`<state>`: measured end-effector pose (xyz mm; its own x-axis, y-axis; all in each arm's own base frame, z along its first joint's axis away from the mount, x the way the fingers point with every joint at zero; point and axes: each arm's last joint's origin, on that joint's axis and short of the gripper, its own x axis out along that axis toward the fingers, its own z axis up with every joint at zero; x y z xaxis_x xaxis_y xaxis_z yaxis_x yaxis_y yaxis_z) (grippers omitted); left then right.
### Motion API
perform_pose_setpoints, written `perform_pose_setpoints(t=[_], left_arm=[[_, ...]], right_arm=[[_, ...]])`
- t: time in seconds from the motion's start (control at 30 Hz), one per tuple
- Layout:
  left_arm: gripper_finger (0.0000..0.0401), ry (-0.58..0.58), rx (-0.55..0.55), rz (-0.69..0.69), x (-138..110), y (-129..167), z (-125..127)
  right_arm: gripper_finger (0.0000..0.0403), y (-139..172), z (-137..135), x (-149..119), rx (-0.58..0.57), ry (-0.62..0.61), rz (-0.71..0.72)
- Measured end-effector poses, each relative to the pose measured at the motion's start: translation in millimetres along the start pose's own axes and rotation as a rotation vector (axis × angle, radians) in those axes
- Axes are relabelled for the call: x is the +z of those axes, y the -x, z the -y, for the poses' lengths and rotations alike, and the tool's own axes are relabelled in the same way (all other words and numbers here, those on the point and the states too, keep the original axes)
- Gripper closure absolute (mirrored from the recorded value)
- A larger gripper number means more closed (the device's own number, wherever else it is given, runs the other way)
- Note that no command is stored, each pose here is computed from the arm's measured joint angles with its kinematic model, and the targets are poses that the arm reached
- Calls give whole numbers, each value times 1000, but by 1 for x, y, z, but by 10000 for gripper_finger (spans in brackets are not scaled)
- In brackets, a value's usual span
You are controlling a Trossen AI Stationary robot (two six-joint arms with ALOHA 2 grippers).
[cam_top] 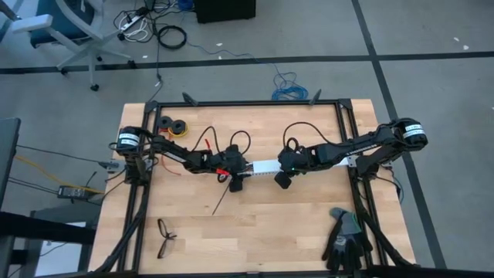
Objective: Ziptie cables
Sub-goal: Close the white cable duct
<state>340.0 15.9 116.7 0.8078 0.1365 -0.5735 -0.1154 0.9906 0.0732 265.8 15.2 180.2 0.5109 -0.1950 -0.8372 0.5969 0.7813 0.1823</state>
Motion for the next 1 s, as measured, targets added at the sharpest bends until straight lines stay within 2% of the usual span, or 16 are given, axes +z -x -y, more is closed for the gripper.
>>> perform_pose_setpoints(t=[0.1,0.2,0.33,0.43,0.53,0.7,0.8,1.0], left_arm=[[157,0,0,0,0,0,0],[157,0,1,-2,0,0,0],[157,0,1,-2,-1,0,0],[157,0,1,-2,0,0,0],[157,4,0,1,0,0,0],[157,7,2,3,0,0,0],[156,19,-11,6,1,0,0],[127,20,-42,3,0,0,1]], right_arm=[[403,-6,5,1,3,-18,-52],[403,-25,9,7,34,-19,-97],[403,-55,7,24,190,10,-18],[403,-64,6,33,294,47,58],[403,-62,6,38,287,84,123],[403,-43,-2,42,200,182,277],[403,-23,-7,49,224,194,359],[403,-2,-7,47,223,201,366]])
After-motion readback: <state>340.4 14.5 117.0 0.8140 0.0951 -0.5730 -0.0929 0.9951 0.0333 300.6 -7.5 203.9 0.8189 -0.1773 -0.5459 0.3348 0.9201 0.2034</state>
